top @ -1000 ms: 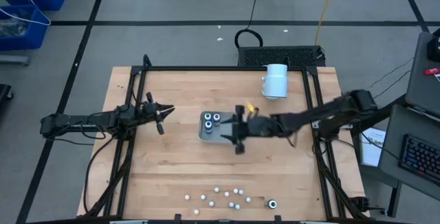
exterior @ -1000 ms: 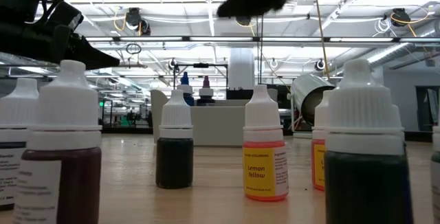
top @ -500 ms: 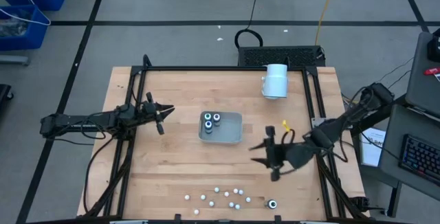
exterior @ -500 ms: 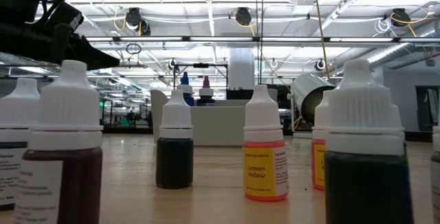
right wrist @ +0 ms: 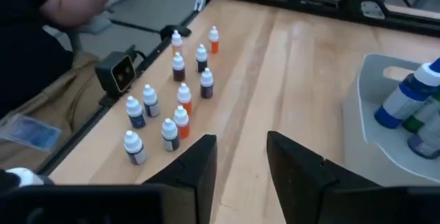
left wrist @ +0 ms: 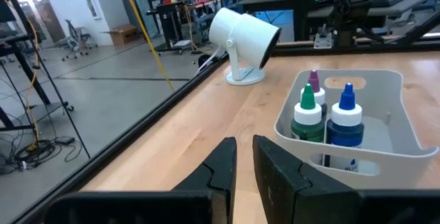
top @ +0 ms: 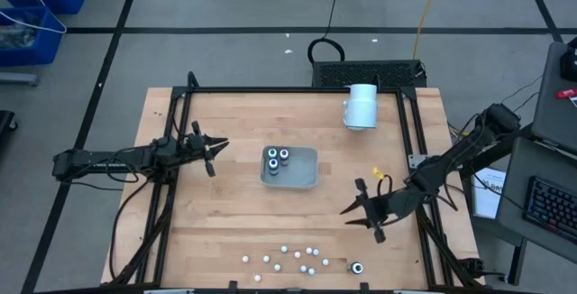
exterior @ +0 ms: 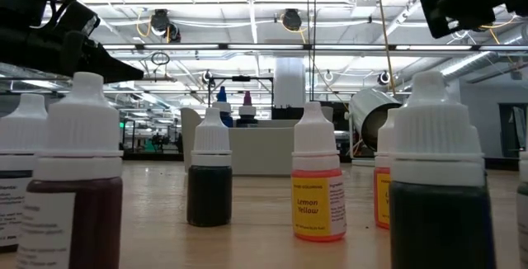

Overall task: Pick & Place food coloring
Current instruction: Put the big black food coloring bottle into the gray bin

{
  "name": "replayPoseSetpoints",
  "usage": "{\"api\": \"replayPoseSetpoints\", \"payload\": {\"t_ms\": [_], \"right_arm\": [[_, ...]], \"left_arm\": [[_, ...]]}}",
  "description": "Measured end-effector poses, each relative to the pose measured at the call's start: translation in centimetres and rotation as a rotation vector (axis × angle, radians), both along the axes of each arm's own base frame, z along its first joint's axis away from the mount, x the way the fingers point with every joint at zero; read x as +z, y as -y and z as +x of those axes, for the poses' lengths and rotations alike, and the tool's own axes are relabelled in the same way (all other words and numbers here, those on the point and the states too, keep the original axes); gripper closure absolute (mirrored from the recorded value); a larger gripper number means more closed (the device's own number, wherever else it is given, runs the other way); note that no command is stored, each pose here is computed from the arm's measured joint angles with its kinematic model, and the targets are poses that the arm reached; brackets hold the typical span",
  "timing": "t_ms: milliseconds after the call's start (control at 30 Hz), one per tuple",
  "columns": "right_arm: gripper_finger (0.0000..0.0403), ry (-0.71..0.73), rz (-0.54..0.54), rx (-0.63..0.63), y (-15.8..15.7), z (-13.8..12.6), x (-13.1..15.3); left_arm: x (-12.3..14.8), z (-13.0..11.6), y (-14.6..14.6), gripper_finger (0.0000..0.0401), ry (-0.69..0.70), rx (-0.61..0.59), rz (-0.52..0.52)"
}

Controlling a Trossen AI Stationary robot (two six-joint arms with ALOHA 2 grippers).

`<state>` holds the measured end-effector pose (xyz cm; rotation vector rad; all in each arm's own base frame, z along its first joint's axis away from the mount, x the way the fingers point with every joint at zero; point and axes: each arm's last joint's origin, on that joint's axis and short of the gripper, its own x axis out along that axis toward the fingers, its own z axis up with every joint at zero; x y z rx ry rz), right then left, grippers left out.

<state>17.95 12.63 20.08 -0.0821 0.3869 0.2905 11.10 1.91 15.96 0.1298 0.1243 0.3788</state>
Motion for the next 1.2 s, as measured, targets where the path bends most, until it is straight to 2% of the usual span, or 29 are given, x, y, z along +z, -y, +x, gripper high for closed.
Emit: {"api": "replayPoseSetpoints", "payload": {"t_ms": [200,333,633,833,1033,1200], "right_arm": [[0.0265,0.036,0.081,0.017,0.8,-1.2,-2.2],[0.0253,0.055,0.089,0.053,0.9,-1.7,-3.3],[0.0208,0.141,0.184,0.153,-1.1,-2.6,-2.4],[0.0164,0.092,0.301,0.193,-3.1,-3.0,-1.9],[0.0141,0.044,0.273,0.225,-6.5,-1.9,-1.8],[0.0138,0.000,0.221,0.216,-8.1,-1.6,-3.8]], "left_arm": [[-0.1,0.0,0.0,0.0343,-0.005,0.001,-0.006],[-0.1,0.0,0.0,0.0343,0.005,0.005,-0.045],[-0.2,0.0,0.0,0.0343,-0.003,0.006,-0.050],[-0.3,0.0,0.0,0.0343,-0.012,0.005,-0.047],[-0.4,0.0,0.0,0.0343,-0.022,0.006,-0.048],[-0.5,-0.1,0.0,0.0343,-0.034,0.005,-0.049]]}}
